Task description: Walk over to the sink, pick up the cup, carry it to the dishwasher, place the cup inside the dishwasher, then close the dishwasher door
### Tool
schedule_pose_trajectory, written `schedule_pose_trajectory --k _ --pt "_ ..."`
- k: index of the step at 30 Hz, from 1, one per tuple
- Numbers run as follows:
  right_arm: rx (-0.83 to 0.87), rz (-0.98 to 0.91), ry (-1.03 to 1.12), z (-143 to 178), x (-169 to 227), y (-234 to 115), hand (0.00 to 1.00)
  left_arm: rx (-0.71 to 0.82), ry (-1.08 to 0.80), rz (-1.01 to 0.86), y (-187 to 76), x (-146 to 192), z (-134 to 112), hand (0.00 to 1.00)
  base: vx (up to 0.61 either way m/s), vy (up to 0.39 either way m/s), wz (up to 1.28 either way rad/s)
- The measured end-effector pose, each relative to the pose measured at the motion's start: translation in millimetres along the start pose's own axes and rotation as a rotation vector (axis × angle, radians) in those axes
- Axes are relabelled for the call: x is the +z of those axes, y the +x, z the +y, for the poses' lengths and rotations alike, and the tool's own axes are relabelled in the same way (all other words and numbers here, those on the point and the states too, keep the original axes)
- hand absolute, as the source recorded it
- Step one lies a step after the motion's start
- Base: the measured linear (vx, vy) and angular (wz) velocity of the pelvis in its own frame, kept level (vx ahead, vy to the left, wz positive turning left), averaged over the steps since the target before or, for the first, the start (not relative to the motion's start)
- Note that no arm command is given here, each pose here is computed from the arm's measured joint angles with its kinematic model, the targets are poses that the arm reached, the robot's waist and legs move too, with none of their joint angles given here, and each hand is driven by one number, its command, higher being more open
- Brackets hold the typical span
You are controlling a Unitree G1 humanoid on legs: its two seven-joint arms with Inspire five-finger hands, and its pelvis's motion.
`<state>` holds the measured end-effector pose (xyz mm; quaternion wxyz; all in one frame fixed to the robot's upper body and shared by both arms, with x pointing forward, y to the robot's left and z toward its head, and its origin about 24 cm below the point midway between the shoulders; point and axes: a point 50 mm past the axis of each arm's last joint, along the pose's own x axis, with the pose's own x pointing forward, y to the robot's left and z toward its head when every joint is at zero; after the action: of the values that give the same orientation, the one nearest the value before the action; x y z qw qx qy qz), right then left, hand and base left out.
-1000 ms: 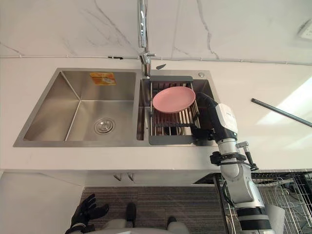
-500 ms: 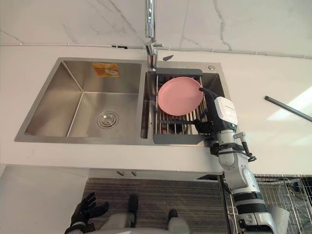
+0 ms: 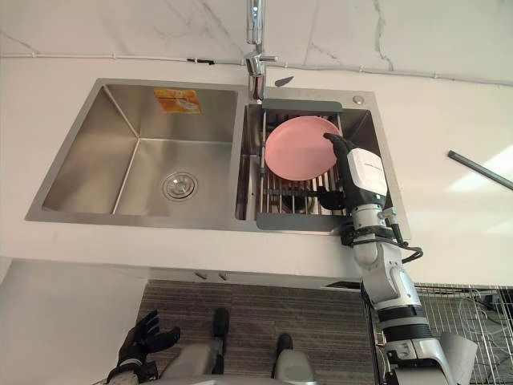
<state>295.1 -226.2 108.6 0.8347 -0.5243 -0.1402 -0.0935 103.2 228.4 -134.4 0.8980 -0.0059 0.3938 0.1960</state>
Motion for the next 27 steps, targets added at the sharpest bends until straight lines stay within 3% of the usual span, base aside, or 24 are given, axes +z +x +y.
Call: schedule_pose_trajectory --k 12,13,27 --pt "-0.036 -0.074 -0.059 -6.1 17.3 18.6 0.9 -0.017 0.012 -0.024 3.8 8.3 -3.8 0.9 -0.01 -0.006 0.02" --pt "-0.022 -0.077 -0.065 -2.7 18.2 20.8 0.3 -0.017 0.013 -0.025 3.9 8.6 -3.5 0.9 0.0 0.0 0.0" --pt "0.037 -0.103 -0.143 -3.5 15.2 39.4 0.3 -0.028 -0.008 -0.041 6.6 14.9 -6.5 0.9 0.0 0.0 0.0"
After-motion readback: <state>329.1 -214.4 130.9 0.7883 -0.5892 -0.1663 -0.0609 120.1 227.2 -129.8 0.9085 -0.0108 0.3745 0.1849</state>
